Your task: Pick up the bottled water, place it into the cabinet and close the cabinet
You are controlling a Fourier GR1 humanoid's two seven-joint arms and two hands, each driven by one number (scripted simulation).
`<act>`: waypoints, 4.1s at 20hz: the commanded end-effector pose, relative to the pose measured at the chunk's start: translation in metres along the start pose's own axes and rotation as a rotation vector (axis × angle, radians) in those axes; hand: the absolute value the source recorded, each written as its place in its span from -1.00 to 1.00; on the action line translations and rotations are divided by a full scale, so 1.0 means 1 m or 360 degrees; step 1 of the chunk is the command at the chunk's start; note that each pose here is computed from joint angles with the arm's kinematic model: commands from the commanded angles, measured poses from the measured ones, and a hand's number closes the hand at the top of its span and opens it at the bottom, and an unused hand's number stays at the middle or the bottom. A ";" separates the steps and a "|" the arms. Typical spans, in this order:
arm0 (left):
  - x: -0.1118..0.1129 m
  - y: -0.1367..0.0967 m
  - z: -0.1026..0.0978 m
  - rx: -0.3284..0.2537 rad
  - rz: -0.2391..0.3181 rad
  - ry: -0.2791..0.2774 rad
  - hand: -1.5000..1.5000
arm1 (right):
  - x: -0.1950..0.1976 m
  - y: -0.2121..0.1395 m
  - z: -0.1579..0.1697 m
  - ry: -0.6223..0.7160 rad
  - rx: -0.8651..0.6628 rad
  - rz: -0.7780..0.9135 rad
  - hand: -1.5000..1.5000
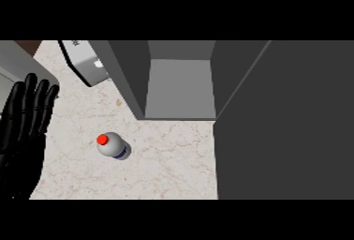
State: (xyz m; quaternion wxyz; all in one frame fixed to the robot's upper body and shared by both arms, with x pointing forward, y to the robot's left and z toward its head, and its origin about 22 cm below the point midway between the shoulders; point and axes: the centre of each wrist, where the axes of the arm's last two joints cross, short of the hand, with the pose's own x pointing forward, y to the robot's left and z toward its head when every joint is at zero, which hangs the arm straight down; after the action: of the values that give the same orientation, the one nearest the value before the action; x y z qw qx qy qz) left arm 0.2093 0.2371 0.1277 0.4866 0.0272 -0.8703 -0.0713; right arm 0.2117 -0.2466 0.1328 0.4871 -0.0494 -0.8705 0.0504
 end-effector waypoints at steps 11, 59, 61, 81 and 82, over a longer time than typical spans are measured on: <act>-0.011 -0.055 0.045 -0.0015 0.0646 0.0669 -1.00 | -0.002 0.025 0.050 0.0486 0.0155 -0.0646 -1.00; -0.116 0.017 0.108 0.0133 0.0419 0.0763 -1.00 | 0.015 -0.001 0.126 0.0446 0.0217 -0.0641 -1.00; -0.101 0.024 0.100 0.0126 0.0414 0.0767 -1.00 | 0.002 0.015 0.136 0.0464 0.0203 -0.0645 -1.00; -0.231 0.018 0.105 0.0197 0.0672 0.1022 -1.00 | -0.010 0.013 0.143 0.0442 0.0194 -0.0698 -1.00; -0.237 0.025 0.110 0.0201 0.0630 0.1044 -1.00 | -0.002 0.008 0.132 0.0444 0.0188 -0.0687 -1.00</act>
State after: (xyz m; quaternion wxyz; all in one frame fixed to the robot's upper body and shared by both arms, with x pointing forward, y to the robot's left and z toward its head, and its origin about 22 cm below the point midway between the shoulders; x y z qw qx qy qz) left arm 0.2298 0.2992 -0.1090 0.7334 -0.0836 -0.6694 0.0836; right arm 0.0939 -0.2431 0.0593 0.6028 0.1623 -0.7811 -0.0089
